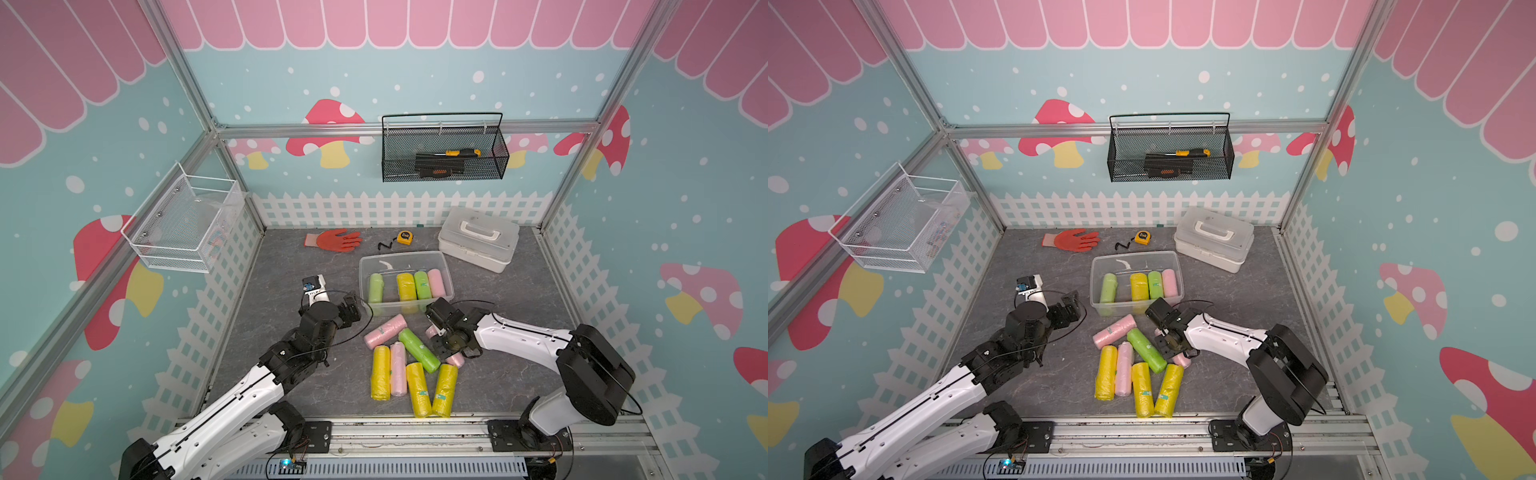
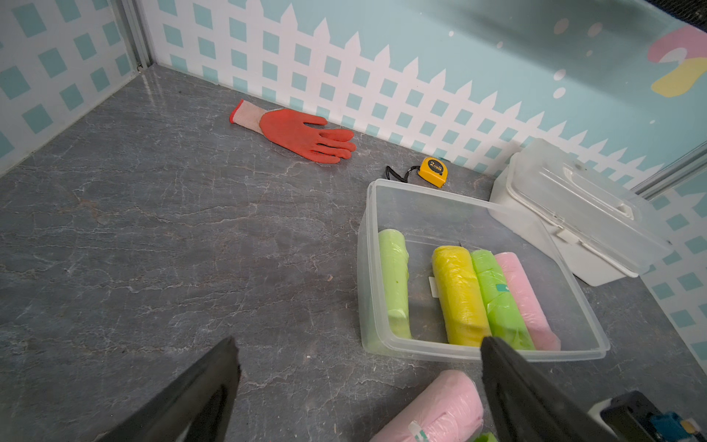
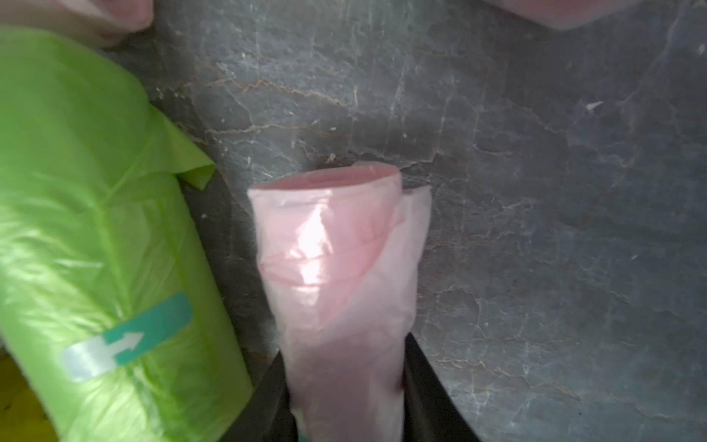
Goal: Put the roll of trash bags into the storage box
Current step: Pick up the roll of trash bags from the center of the board.
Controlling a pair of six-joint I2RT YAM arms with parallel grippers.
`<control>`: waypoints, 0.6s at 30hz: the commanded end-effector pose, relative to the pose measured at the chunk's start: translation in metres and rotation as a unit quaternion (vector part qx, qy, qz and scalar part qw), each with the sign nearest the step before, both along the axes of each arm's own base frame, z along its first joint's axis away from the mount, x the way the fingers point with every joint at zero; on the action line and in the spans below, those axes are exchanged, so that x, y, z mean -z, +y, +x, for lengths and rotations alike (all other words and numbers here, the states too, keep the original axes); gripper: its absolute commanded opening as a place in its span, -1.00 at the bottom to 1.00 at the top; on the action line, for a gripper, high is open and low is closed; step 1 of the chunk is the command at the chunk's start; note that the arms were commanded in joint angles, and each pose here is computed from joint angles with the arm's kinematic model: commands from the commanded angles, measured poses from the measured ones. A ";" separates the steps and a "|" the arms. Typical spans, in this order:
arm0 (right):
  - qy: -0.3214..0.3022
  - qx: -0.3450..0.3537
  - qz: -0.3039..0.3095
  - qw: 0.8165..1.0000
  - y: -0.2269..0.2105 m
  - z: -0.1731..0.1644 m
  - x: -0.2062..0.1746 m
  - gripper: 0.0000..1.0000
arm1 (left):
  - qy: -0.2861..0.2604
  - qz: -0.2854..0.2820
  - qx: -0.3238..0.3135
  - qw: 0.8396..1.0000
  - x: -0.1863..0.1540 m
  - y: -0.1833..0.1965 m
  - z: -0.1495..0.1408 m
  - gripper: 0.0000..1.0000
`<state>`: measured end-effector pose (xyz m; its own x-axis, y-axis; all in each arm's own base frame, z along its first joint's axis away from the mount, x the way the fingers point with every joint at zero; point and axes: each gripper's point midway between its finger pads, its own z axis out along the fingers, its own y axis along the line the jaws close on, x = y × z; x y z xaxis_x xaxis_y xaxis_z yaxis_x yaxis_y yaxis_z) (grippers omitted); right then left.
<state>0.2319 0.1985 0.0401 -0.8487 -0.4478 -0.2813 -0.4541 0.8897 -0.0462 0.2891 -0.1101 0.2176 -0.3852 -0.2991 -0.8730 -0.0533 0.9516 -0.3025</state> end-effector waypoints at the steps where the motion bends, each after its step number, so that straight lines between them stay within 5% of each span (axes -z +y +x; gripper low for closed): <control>1: -0.019 0.003 0.006 1.000 -0.002 0.001 -0.016 -0.46 | -0.009 -0.015 -0.003 1.000 -0.012 0.001 0.000 0.97; 9: -0.055 0.010 0.026 0.998 -0.007 0.003 -0.036 -0.70 | -0.010 -0.015 -0.004 1.000 -0.012 0.001 0.000 0.98; 18: -0.149 0.034 0.079 0.985 -0.026 0.000 -0.084 -0.74 | -0.010 -0.016 -0.004 1.000 -0.012 0.001 0.000 0.98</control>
